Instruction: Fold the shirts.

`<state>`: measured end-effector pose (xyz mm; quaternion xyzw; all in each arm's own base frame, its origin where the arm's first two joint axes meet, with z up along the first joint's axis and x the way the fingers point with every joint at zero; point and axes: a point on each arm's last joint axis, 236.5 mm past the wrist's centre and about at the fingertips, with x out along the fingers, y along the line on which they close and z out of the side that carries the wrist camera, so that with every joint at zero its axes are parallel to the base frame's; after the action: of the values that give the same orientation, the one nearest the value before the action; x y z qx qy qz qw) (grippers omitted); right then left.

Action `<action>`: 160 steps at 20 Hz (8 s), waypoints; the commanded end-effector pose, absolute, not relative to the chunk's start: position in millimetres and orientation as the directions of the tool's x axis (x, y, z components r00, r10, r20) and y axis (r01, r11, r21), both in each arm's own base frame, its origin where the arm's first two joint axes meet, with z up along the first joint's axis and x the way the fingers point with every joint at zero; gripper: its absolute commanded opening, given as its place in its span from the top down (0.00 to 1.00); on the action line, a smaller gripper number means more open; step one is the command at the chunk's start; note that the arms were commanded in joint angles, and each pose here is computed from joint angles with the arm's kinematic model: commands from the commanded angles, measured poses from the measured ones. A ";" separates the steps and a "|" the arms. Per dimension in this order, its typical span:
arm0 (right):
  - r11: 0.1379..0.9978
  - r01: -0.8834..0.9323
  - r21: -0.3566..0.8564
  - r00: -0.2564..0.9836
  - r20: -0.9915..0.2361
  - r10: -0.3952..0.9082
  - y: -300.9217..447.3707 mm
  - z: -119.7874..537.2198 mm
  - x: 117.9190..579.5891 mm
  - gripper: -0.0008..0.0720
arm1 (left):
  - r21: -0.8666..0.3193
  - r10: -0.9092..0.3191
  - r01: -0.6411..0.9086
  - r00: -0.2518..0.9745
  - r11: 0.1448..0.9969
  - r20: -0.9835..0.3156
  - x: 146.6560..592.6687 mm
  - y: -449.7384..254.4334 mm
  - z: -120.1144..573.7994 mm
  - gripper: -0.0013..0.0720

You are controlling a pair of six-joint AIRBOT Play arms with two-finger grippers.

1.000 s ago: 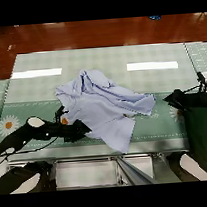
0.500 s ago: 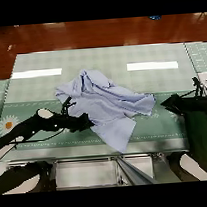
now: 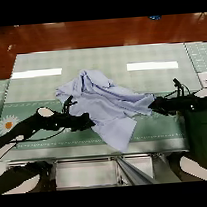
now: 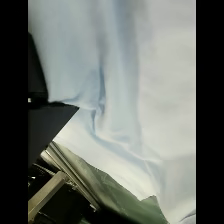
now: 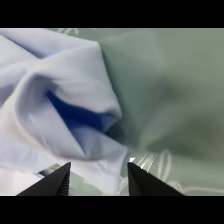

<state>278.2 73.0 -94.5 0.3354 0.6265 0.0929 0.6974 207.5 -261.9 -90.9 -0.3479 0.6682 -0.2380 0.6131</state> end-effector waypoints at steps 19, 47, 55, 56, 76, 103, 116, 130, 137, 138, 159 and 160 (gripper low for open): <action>0.801 -0.348 0.488 0.701 -0.431 0.568 96.3 288.1 395.3 0.96 | -0.844 -0.805 0.219 0.484 0.490 -0.342 374.3 -152.7 179.5 0.95; 0.969 -0.144 0.198 0.911 -0.357 0.209 50.7 388.9 207.1 0.96 | -0.031 -0.222 0.220 0.963 0.975 -0.153 222.8 -53.0 447.6 0.95; 0.913 -0.008 0.407 0.750 -0.601 0.275 32.1 187.4 370.7 0.96 | -0.238 -0.232 0.106 0.765 0.966 -0.601 418.1 -33.8 216.4 0.95; 0.902 -0.002 0.431 0.732 -0.613 0.295 32.4 167.0 393.1 0.96 | -0.273 -0.244 0.089 0.755 0.958 -0.609 442.4 -34.1 195.0 0.95; 0.777 0.190 0.600 0.340 -0.783 0.521 -29.6 4.8 407.0 0.43 | -0.550 -0.476 -0.273 0.294 0.789 -0.829 400.4 57.5 17.6 0.29; 0.724 0.423 0.545 0.395 -0.830 0.394 -22.9 -35.8 266.8 0.43 | -0.629 -0.651 -0.447 0.126 0.636 -0.749 297.5 -10.4 -102.6 0.95; 0.601 0.498 0.625 0.276 -0.771 0.574 43.6 -95.4 258.4 0.43 | -0.629 -0.649 -0.443 0.128 0.640 -0.750 298.2 -10.6 -103.0 0.95; 0.730 0.009 0.683 0.447 -0.656 0.608 97.6 66.6 385.6 0.96 | -0.851 -0.656 -0.148 0.577 0.503 -0.487 388.4 -4.5 54.3 0.95; 0.880 -0.316 0.354 0.912 -0.141 0.385 52.6 427.7 375.8 0.96 | -0.530 -0.475 0.449 0.875 0.719 0.096 372.9 -14.1 427.1 0.95; 0.898 -0.323 0.299 0.926 -0.097 0.366 53.4 457.7 355.0 0.96 | -0.441 -0.459 0.462 0.880 0.770 0.121 355.1 -20.3 455.8 0.95; 0.984 -0.051 0.169 0.866 -0.483 0.128 31.0 352.7 201.9 0.96 | -0.022 -0.118 0.117 0.931 0.993 -0.347 218.0 -27.7 381.3 0.95; 0.979 -0.053 0.196 0.854 -0.500 0.147 30.4 335.0 219.6 0.96 | -0.061 -0.119 0.103 0.897 0.993 -0.425 240.2 -28.9 350.4 0.95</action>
<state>190.3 31.0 380.2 0.0578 0.2206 0.0426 0.9727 205.7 -39.4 419.4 0.0045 0.1147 -0.0838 0.9899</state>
